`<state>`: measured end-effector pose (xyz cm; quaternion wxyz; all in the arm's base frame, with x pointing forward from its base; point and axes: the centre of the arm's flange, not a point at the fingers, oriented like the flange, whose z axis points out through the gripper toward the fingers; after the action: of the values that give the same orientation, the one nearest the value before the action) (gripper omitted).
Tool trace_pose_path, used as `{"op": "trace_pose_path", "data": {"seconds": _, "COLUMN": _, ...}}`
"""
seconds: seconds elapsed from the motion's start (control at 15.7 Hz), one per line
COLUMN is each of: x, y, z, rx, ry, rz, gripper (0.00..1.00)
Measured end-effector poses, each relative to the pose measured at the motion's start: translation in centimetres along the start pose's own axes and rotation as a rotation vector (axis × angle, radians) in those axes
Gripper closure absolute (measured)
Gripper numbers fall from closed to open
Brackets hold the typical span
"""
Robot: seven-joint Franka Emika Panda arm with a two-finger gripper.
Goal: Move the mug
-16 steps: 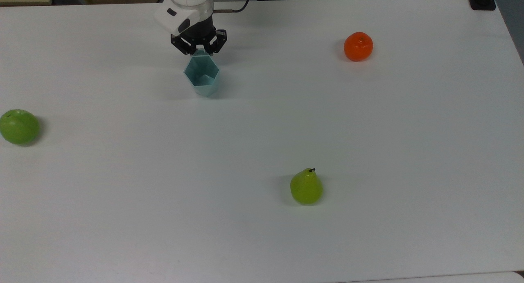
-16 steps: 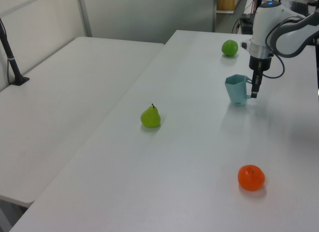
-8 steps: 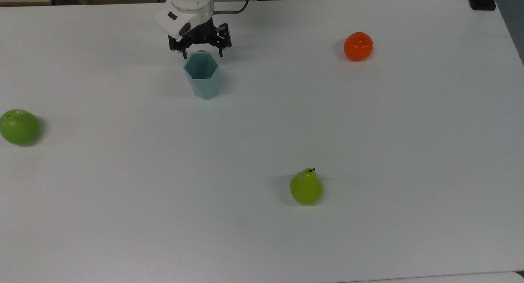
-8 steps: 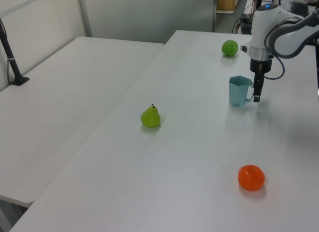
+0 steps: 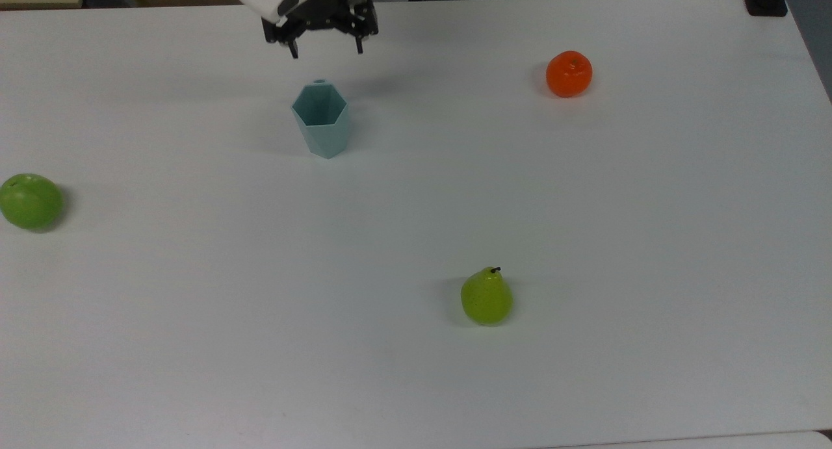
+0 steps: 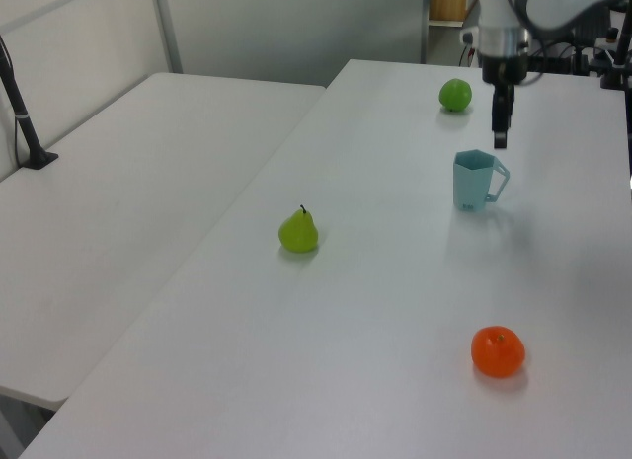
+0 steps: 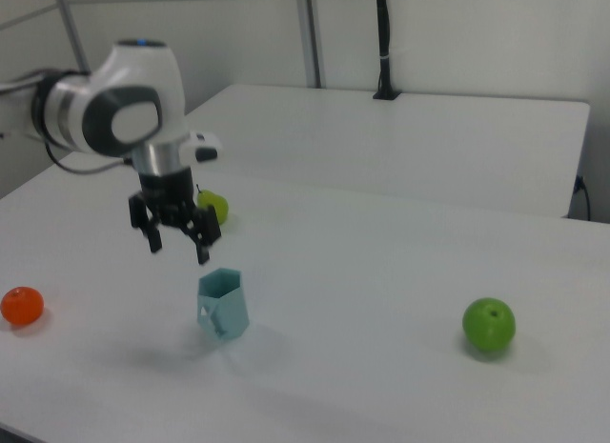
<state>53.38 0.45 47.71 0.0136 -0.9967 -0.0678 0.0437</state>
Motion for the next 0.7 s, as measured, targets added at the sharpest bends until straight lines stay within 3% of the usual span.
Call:
{"op": "trace_pose_path", "data": {"seconds": 0.32, "x": 0.1, "y": -1.9, "z": -11.1, "rx": 0.009, "ry": 0.073, "rz": 0.057, "gripper": 0.00}}
{"op": "trace_pose_path", "data": {"seconds": 0.51, "x": 0.0, "y": -2.0, "z": -14.1, "rx": 0.024, "ry": 0.119, "rz": 0.156, "gripper": 0.00}}
{"op": "trace_pose_path", "data": {"seconds": 0.7, "x": 0.1, "y": -1.4, "z": -14.2, "rx": 0.029, "ry": 0.125, "rz": 0.211, "gripper": 0.00}}
